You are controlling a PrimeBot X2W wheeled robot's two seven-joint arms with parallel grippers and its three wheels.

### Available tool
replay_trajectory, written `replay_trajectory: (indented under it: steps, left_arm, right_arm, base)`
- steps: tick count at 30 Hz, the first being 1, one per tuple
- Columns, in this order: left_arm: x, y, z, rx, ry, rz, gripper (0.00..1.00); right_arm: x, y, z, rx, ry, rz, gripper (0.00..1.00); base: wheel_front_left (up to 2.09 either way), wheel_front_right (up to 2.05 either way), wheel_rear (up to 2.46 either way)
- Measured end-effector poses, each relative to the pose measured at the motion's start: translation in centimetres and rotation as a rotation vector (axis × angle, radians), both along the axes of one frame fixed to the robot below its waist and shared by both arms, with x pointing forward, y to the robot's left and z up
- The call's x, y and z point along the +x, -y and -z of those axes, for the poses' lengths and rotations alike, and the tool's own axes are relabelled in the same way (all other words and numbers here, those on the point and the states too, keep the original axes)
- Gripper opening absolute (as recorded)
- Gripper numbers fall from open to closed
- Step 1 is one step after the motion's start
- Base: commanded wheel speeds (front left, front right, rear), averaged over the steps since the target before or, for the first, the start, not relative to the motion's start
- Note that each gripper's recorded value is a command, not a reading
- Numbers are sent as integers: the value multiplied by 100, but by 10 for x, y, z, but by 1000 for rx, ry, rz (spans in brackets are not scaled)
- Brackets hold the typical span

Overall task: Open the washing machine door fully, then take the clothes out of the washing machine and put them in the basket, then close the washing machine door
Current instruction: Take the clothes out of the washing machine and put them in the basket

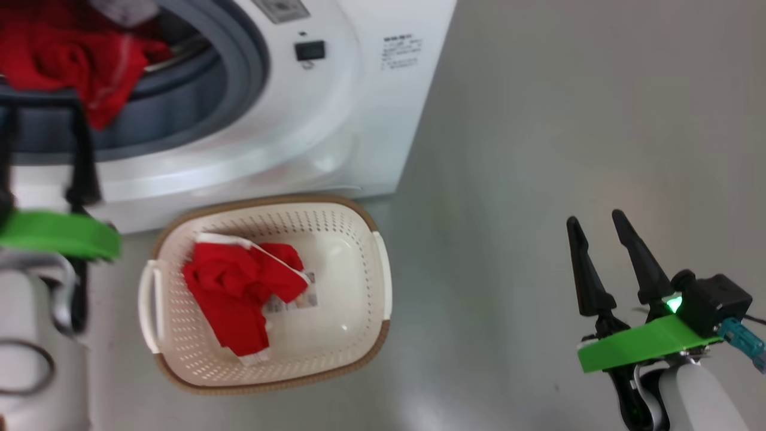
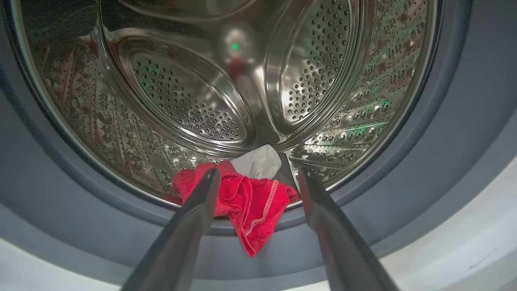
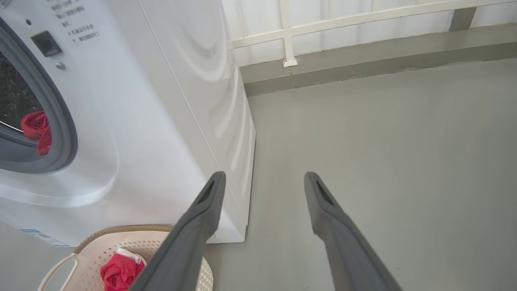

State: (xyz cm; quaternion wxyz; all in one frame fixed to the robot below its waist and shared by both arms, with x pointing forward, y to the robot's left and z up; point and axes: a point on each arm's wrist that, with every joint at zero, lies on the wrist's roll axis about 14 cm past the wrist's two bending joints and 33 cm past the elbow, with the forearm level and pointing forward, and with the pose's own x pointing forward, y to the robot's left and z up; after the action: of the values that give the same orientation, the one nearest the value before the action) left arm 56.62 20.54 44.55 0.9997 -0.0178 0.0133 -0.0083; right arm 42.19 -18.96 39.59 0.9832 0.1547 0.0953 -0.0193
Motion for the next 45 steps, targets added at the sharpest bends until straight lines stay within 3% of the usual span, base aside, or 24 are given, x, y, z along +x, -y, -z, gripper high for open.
replay_trajectory:
  steps: [18,30,40,42,45]
  left_arm:
    - [91,5,48,150,-88,23,100]
    - [115,-11,89,245,-188,-42,100]
    - [117,-13,102,247,-242,-61,99]
    - [116,-14,103,241,-251,-65,59]
    - [117,-14,101,243,-253,-63,23]
  right_arm:
    - [2,26,20,-14,-53,67,100]
    - [-3,35,29,-27,-84,90,100]
    - [-5,37,29,-33,-88,94,100]
    - [-4,36,28,-31,-86,91,100]
    - [-4,34,27,-28,-82,85,100]
  base:
    - [0,0,0]
    - [0,0,0]
    - [0,0,0]
    - [0,0,0]
    - [0,0,0]
